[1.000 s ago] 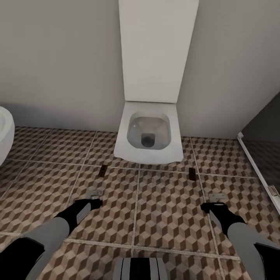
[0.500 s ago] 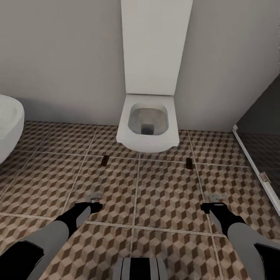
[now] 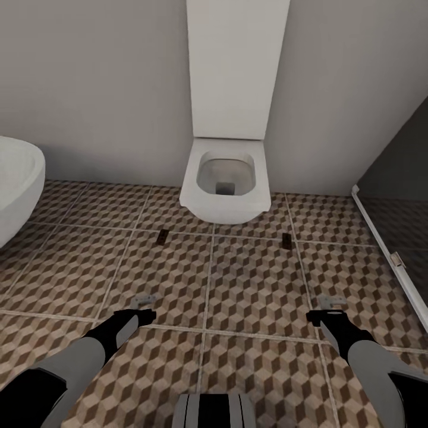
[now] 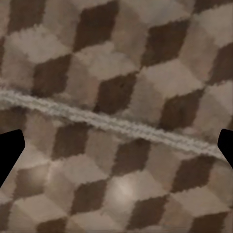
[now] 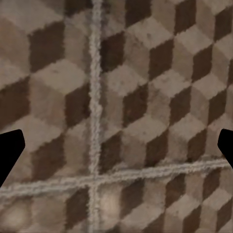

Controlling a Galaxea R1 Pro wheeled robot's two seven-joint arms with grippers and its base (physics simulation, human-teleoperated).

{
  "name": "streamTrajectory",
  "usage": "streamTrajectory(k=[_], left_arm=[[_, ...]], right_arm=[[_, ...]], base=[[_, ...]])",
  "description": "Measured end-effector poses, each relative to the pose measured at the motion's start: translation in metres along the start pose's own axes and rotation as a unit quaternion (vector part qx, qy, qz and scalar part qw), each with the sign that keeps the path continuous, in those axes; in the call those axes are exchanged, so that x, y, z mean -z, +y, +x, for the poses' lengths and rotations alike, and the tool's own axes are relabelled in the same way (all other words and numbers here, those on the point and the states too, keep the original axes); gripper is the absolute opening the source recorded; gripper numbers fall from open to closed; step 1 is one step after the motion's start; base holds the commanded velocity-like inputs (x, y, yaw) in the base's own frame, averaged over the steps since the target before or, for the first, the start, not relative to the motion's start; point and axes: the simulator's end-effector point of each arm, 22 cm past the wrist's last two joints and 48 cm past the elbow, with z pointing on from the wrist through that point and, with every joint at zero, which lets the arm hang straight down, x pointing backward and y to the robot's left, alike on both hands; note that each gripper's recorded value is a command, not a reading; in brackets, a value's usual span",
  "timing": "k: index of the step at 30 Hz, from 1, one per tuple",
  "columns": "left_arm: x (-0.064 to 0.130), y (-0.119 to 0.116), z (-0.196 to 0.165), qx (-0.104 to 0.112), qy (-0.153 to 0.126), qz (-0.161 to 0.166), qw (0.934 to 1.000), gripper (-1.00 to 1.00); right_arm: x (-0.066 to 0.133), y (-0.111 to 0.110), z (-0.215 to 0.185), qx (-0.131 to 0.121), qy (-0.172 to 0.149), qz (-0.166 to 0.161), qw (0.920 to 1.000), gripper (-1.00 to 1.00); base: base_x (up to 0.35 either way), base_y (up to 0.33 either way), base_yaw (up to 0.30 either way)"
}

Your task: Take the four mousetraps from the cabinet in the bathroom and place them on the bathroom floor. Make sure all four end up on the same floor surface, and ensure that at least two of them are either under or directly next to the same bathroom sink.

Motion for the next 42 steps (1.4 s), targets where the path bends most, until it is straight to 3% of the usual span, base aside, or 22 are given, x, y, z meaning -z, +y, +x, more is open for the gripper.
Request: streamTrajectory(k=[28, 42], left_arm=[[0.000, 0.000, -0.001, 0.001, -0.001, 0.001, 1.0000, 1.00], [0.025, -0.002, -0.029, 0.005, -0.029, 0.006, 0.9996, 1.00]], right_arm=[[0.000, 0.000, 0.001, 0.000, 0.001, 0.000, 1.0000, 1.00], [0.021, -0.009, -0.027, -0.010, -0.026, 0.001, 0.9996, 1.00]], base=[[-0.002, 0.000, 0.000], [0.000, 0.000, 0.000]])
